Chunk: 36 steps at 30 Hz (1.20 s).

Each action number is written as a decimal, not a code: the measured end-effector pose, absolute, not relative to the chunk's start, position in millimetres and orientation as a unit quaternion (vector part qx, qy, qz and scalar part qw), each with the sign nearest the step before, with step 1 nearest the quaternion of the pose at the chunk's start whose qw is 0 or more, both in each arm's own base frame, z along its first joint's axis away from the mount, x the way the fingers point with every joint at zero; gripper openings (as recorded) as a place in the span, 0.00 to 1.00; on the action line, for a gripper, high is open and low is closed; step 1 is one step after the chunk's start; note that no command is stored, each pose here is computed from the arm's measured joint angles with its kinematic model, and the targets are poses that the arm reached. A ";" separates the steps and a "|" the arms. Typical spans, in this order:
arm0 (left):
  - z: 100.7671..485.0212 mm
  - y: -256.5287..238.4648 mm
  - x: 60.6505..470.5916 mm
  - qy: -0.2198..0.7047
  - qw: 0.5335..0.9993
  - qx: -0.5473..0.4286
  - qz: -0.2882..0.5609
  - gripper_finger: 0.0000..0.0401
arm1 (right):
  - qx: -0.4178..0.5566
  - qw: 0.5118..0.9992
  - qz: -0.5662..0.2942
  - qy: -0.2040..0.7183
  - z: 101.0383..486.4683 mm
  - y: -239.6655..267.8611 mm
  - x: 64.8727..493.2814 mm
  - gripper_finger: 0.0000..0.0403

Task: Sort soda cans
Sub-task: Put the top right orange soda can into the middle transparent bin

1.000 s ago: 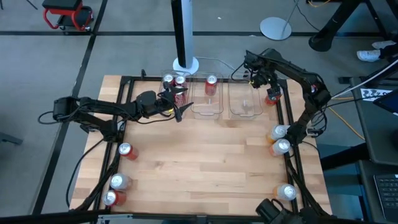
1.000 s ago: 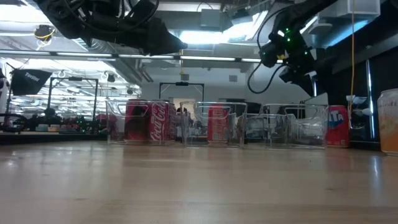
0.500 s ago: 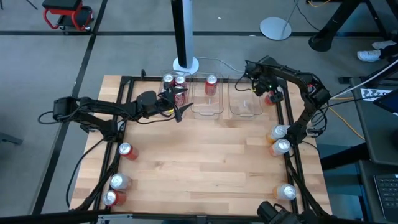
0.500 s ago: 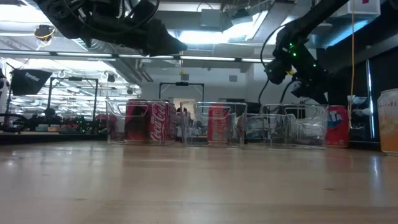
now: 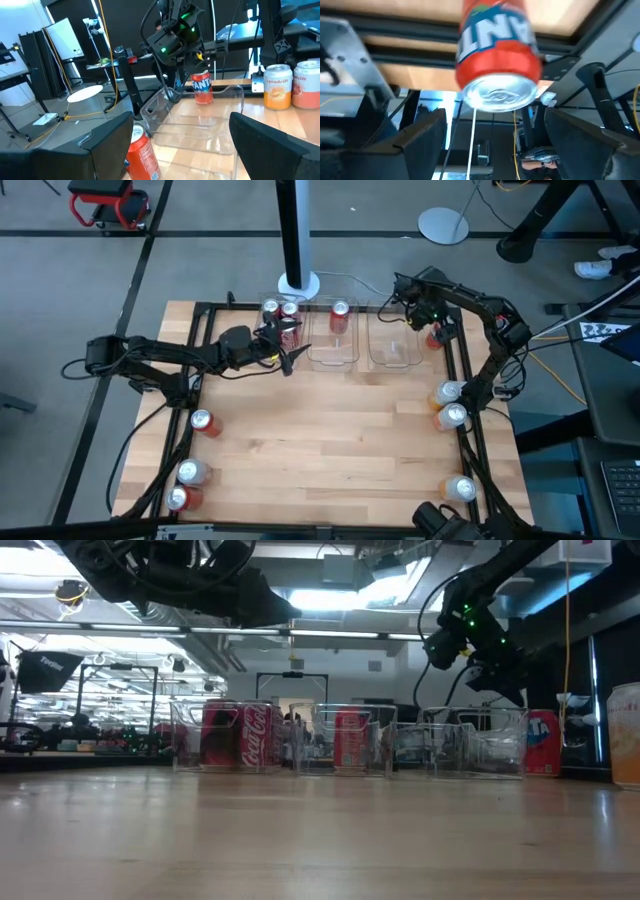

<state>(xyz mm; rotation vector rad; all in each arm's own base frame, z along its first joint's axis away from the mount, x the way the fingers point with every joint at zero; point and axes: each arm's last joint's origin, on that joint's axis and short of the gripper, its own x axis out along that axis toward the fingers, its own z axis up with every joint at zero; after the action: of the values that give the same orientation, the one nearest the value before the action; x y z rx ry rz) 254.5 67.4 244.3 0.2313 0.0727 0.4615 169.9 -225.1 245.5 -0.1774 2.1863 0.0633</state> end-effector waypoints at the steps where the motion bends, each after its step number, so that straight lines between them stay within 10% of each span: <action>1: 244.5 67.4 254.5 0.035 0.966 0.114 0.228 0.79 | -0.075 0.461 0.019 0.884 244.9 -226.3 170.9 0.83; 36: 242.2 67.3 254.5 0.047 0.966 0.114 0.226 0.79 | -0.082 0.460 0.021 0.884 201.7 -225.9 161.1 0.75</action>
<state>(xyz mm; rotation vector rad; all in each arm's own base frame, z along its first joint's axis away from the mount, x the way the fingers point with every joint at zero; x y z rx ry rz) 254.5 67.3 242.2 0.2312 0.0948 0.4581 161.1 -225.9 201.7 -0.2012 2.1762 0.0507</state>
